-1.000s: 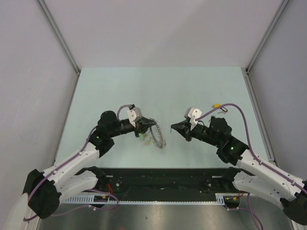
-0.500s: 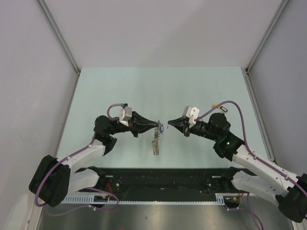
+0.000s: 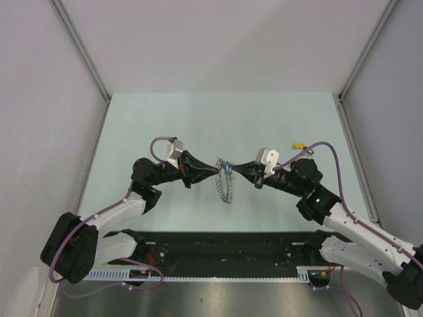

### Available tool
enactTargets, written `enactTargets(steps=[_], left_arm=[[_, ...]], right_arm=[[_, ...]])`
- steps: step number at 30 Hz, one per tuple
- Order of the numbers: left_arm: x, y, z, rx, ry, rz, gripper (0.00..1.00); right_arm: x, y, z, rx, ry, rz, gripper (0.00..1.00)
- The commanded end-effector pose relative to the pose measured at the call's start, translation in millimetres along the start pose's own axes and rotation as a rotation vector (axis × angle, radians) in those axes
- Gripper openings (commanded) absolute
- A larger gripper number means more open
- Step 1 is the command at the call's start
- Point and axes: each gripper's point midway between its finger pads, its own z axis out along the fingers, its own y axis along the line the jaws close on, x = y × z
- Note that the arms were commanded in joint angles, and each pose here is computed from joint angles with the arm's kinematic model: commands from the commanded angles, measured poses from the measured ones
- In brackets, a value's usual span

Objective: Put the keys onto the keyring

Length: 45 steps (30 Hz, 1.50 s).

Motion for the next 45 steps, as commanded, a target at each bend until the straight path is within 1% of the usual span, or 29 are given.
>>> enactTargets(steps=[1, 7, 21, 26, 34, 45], left_arm=[[-23.1, -4.2, 4.0, 0.0, -0.058, 0.029, 0.0], [-19.1, 0.4, 5.7, -0.011, -0.046, -0.006, 0.0], [-19.5, 1.0, 6.1, -0.017, -0.048, -0.017, 0.0], [-18.9, 1.5, 6.0, -0.02, -0.048, -0.021, 0.01], [-19.2, 0.4, 5.9, -0.012, -0.046, -0.02, 0.0], [-18.3, -3.6, 6.8, 0.015, -0.044, -0.028, 0.0]], right_arm=[[-22.6, -4.8, 6.7, 0.026, -0.065, -0.016, 0.0], [-16.8, -9.9, 13.5, 0.081, -0.049, 0.0, 0.0], [-11.4, -16.1, 24.7, 0.177, -0.041, 0.081, 0.0], [-10.9, -9.3, 27.5, 0.149, -0.043, 0.087, 0.0], [-6.5, 6.0, 29.9, 0.053, -0.029, 0.033, 0.0], [-7.7, 10.6, 24.6, -0.006, -0.038, 0.021, 0.0]])
